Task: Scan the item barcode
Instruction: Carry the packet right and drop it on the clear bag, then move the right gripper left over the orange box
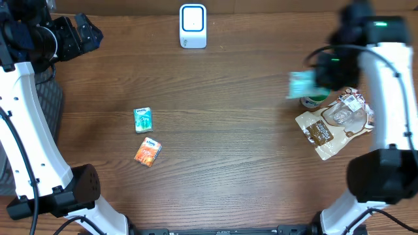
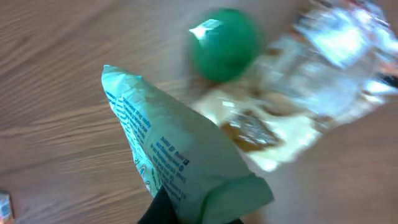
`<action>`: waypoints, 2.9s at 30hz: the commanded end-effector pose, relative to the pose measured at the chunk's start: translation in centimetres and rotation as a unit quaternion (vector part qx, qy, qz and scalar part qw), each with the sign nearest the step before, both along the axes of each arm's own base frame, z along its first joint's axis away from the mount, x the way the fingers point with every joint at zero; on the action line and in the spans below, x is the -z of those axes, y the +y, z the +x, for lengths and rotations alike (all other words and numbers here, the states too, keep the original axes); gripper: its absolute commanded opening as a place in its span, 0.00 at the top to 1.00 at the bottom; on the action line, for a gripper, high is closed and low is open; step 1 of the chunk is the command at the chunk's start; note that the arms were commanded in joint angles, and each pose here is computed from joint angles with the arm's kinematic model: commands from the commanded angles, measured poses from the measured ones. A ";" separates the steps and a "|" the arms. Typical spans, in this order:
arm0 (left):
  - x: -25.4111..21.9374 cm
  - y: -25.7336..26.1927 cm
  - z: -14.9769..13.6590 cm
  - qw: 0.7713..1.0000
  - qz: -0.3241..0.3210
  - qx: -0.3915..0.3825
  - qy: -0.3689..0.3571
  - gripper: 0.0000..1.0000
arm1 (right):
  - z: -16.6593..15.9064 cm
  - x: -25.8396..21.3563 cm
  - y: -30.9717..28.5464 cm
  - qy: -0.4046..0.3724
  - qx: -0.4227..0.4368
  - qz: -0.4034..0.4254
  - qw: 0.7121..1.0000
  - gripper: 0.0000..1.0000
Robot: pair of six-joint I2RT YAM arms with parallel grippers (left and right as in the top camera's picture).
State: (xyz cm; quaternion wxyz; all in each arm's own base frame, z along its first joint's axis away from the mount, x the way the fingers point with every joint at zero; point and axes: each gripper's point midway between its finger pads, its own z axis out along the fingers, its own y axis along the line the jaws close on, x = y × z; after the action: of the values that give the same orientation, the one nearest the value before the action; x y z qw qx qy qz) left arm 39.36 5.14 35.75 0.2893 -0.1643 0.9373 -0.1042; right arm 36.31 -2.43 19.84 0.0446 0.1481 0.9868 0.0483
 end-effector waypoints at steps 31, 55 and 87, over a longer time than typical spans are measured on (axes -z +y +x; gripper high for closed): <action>-0.7 0.0 -0.3 1.000 0.000 -0.005 -0.009 0.01 | 1.2 -0.9 7.0 -0.058 -0.094 0.202 0.973 0.41; -0.7 0.0 -0.3 1.000 0.000 -0.005 -0.009 0.00 | -7.5 7.6 44.7 -0.062 -0.424 0.295 0.854 0.55; -0.7 0.0 -0.3 1.000 0.000 -0.005 -0.009 0.00 | -10.0 17.9 47.4 -0.082 -0.572 0.172 0.798 0.71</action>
State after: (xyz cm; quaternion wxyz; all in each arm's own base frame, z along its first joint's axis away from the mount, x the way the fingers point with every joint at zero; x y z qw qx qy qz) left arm 39.36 5.14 35.75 0.2893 -0.1643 0.9373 -0.1042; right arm 26.87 44.68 2.18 0.0698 -0.4335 0.8668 0.2364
